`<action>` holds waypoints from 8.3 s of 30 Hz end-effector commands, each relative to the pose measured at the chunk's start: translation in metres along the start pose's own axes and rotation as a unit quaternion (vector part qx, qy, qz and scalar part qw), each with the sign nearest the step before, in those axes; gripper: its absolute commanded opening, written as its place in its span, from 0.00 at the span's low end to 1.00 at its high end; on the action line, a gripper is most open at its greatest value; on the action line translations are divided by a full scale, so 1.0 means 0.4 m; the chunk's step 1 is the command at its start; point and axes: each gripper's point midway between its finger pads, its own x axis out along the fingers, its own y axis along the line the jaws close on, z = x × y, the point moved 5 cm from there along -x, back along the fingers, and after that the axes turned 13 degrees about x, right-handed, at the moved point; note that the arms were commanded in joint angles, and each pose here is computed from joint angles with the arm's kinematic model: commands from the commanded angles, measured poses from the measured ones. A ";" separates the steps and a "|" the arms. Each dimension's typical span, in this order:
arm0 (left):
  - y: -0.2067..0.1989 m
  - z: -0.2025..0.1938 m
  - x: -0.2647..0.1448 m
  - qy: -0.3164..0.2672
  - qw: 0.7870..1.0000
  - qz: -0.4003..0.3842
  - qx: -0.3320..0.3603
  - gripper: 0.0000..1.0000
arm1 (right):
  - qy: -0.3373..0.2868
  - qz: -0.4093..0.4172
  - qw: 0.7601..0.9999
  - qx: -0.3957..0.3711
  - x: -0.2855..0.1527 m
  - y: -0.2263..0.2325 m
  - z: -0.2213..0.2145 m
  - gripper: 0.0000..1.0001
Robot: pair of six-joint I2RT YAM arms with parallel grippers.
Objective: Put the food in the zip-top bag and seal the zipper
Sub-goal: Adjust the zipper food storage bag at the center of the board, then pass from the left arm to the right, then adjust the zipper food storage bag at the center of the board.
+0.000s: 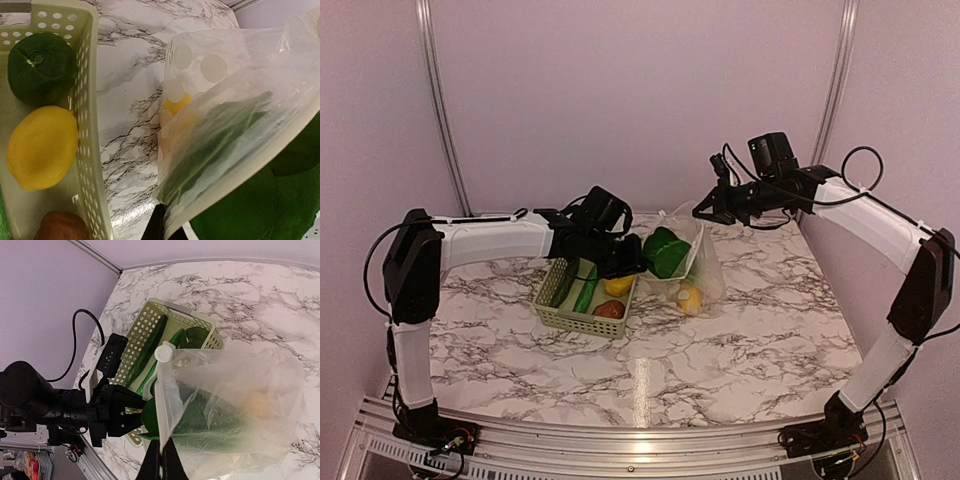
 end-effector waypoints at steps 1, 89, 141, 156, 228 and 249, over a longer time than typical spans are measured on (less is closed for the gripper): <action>-0.078 0.072 0.046 -0.027 0.997 -0.076 -0.001 0.00 | -0.011 -0.057 0.998 0.004 0.008 -0.032 0.019 0.04; -0.259 0.248 -0.021 -0.146 0.972 -0.145 -0.115 0.00 | -0.006 -0.195 0.969 0.150 -0.101 -0.145 -0.138 0.48; -0.216 0.253 -0.041 -0.156 0.946 -0.198 -0.203 0.00 | -0.050 -0.118 0.980 0.153 -0.020 -0.122 -0.095 0.08; -0.146 0.234 -0.192 -0.188 0.980 -0.061 -0.022 0.99 | 0.056 -0.311 0.947 -0.065 -0.095 -0.047 0.002 0.00; -0.179 0.172 -0.029 -0.110 0.978 -0.165 -0.069 0.34 | 0.027 -0.357 0.932 -0.055 -0.039 -0.062 0.000 0.00; 0.078 0.123 -0.334 -0.123 0.952 0.196 0.200 0.99 | 0.025 -0.267 0.959 -0.094 -0.046 0.008 -0.016 0.00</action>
